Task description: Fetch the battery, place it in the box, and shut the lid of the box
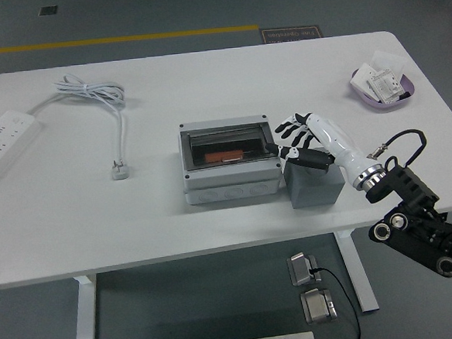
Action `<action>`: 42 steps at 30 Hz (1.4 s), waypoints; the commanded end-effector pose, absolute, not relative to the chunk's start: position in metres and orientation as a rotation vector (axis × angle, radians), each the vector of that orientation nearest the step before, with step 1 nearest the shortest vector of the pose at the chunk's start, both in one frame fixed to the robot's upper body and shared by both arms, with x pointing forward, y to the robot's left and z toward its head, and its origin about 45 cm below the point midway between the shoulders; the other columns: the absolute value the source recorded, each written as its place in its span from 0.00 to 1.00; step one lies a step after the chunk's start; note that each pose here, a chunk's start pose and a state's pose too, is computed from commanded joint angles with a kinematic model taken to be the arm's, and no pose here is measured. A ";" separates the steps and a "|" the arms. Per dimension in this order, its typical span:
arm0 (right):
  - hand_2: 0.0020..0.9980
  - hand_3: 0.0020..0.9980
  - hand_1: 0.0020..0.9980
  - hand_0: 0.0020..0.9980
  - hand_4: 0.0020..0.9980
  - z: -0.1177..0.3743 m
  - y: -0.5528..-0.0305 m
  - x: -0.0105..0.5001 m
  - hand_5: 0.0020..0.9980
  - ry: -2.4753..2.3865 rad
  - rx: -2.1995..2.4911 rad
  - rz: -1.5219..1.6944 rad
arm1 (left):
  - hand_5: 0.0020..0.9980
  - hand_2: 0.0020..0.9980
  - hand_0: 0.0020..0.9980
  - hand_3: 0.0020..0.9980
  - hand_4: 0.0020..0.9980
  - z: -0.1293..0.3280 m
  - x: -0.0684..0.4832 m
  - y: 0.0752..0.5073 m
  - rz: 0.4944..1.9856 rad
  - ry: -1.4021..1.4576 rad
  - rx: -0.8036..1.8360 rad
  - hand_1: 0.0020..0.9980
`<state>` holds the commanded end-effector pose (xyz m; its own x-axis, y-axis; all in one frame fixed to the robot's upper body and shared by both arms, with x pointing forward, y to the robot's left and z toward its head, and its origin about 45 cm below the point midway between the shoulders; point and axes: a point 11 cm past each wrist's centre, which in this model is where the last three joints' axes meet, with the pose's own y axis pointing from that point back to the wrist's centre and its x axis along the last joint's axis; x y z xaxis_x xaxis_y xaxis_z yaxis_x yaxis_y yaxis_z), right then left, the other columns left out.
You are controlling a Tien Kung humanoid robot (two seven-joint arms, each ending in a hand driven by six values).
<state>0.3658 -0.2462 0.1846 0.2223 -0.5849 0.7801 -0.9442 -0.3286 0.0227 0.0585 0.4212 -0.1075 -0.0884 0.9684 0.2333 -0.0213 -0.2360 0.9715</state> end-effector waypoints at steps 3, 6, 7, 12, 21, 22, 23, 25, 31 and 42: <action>0.55 0.62 0.45 0.36 0.94 0.182 -0.241 0.365 0.79 -1.395 2.013 0.934 | 0.19 0.68 0.67 0.63 0.64 -0.107 0.058 0.421 1.462 1.129 1.318 0.73; 0.55 0.62 0.45 0.36 0.94 0.178 -0.236 0.364 0.79 -1.384 2.029 0.923 | 0.19 0.68 0.67 0.63 0.64 -0.107 0.058 0.421 1.461 1.129 1.320 0.73; 0.55 0.62 0.45 0.36 0.94 0.177 -0.234 0.363 0.79 -1.383 2.033 0.920 | 0.19 0.68 0.67 0.63 0.64 -0.107 0.058 0.421 1.461 1.129 1.319 0.73; 0.55 0.61 0.44 0.36 0.94 0.172 -0.225 0.364 0.79 -1.378 2.055 0.907 | 0.19 0.68 0.67 0.63 0.64 -0.108 0.058 0.420 1.458 1.129 1.318 0.73; 0.55 0.61 0.44 0.36 0.94 0.173 -0.217 0.368 0.80 -1.384 2.070 0.908 | 0.19 0.68 0.67 0.63 0.63 -0.108 0.059 0.420 1.456 1.127 1.318 0.73; 0.55 0.61 0.44 0.36 0.94 0.173 -0.217 0.369 0.80 -1.385 2.070 0.908 | 0.19 0.68 0.67 0.63 0.63 -0.108 0.059 0.420 1.456 1.127 1.318 0.73; 0.55 0.61 0.44 0.36 0.94 0.173 -0.217 0.369 0.80 -1.387 2.070 0.908 | 0.19 0.68 0.67 0.63 0.63 -0.108 0.060 0.420 1.456 1.127 1.318 0.73; 0.55 0.61 0.44 0.36 0.94 0.174 -0.217 0.370 0.80 -1.389 2.070 0.908 | 0.19 0.68 0.67 0.63 0.63 -0.108 0.060 0.420 1.456 1.126 1.318 0.73; 0.55 0.61 0.44 0.36 0.94 0.173 -0.217 0.371 0.80 -1.396 2.073 0.903 | 0.20 0.68 0.67 0.63 0.63 -0.108 0.060 0.419 1.454 1.124 1.318 0.73; 0.55 0.61 0.44 0.36 0.94 0.171 -0.217 0.370 0.80 -1.400 2.077 0.896 | 0.20 0.68 0.67 0.63 0.63 -0.107 0.064 0.419 1.456 1.119 1.313 0.73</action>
